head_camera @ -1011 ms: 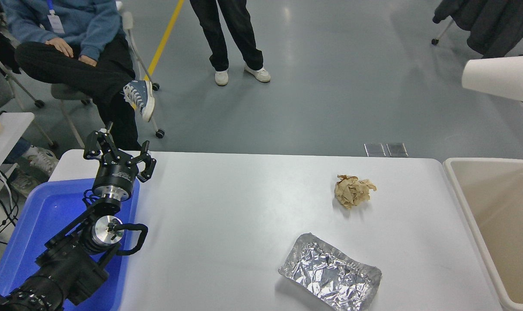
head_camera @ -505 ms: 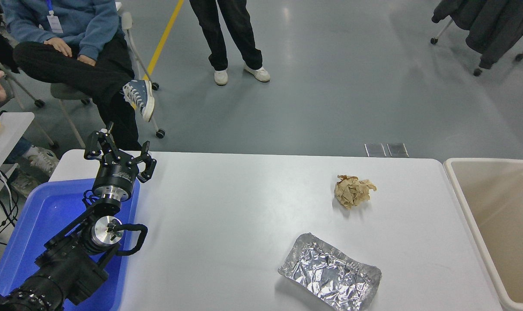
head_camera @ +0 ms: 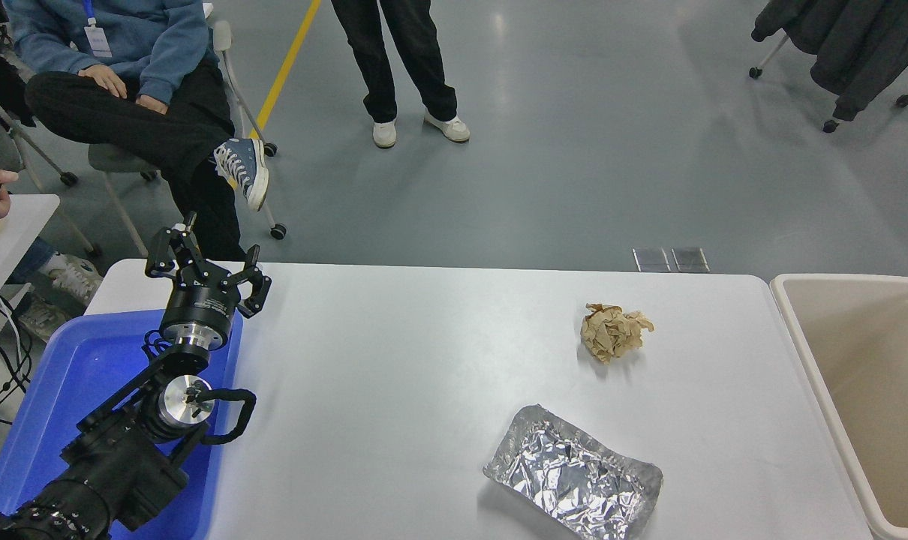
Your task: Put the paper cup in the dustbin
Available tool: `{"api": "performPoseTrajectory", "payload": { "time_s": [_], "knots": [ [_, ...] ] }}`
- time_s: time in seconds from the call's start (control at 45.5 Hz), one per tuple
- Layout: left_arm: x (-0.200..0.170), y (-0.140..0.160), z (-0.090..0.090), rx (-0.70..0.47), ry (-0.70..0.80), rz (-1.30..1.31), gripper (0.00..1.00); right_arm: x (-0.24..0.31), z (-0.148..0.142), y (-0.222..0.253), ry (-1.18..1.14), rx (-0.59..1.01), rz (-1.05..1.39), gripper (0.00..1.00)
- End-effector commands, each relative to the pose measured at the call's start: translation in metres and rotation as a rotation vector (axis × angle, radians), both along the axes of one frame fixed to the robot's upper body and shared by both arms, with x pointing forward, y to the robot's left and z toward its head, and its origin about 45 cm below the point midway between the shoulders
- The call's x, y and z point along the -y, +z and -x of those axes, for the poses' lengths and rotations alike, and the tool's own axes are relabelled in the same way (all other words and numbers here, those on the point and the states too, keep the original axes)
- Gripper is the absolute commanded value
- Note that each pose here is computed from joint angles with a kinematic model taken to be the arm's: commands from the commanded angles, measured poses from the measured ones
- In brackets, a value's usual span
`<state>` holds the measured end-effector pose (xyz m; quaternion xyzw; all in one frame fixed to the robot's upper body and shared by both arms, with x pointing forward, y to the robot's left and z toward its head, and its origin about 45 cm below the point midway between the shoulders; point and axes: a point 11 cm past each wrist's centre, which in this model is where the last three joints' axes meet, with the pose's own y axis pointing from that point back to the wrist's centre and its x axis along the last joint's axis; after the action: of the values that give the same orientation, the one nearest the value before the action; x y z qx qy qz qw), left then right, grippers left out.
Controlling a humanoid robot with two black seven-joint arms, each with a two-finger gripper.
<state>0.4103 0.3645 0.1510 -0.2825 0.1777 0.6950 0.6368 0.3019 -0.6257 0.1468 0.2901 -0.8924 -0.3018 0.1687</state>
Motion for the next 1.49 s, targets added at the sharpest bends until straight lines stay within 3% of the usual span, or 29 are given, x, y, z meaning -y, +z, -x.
{"api": "performPoseTrajectory", "payload": {
  "time_s": [0.0,0.308,0.396,0.527,0.681,0.769,0.813,1.011,1.363,1.473],
  "knots": [
    [0.0,0.0,0.0,0.001,0.0,0.0,1.0,-0.012,0.012,-0.027,-0.064,-0.051,-0.02,0.0],
    [0.0,0.0,0.0,0.0,0.001,-0.001,1.0,-0.026,0.008,-0.038,-0.056,-0.059,-0.04,0.02],
    [0.0,0.0,0.0,0.001,0.0,0.0,1.0,-0.028,0.006,-0.04,-0.052,-0.058,-0.044,0.16],
    [0.0,0.0,0.0,0.001,0.002,0.0,1.0,-0.032,0.004,-0.041,-0.058,-0.041,-0.064,0.48],
    [0.0,0.0,0.0,0.001,0.0,0.0,1.0,-0.031,0.004,-0.04,-0.055,-0.042,-0.057,0.75],
    [0.0,0.0,0.0,0.001,0.0,0.0,1.0,-0.031,0.002,-0.039,-0.06,-0.029,-0.067,0.85],
    [0.0,0.0,0.0,0.001,0.001,0.001,1.0,-0.032,0.001,-0.039,-0.059,-0.023,-0.07,0.98],
    [0.0,0.001,-0.001,0.002,-0.001,0.0,1.0,-0.042,-0.018,-0.03,0.039,-0.013,-0.059,0.99],
    [0.0,0.001,-0.001,0.002,-0.001,0.0,1.0,-0.109,-0.099,0.029,0.409,0.128,-0.1,0.99],
    [0.0,0.001,-0.001,0.002,-0.001,0.0,1.0,-0.154,-0.126,0.06,0.604,0.201,-0.112,0.99]
  ]
}}
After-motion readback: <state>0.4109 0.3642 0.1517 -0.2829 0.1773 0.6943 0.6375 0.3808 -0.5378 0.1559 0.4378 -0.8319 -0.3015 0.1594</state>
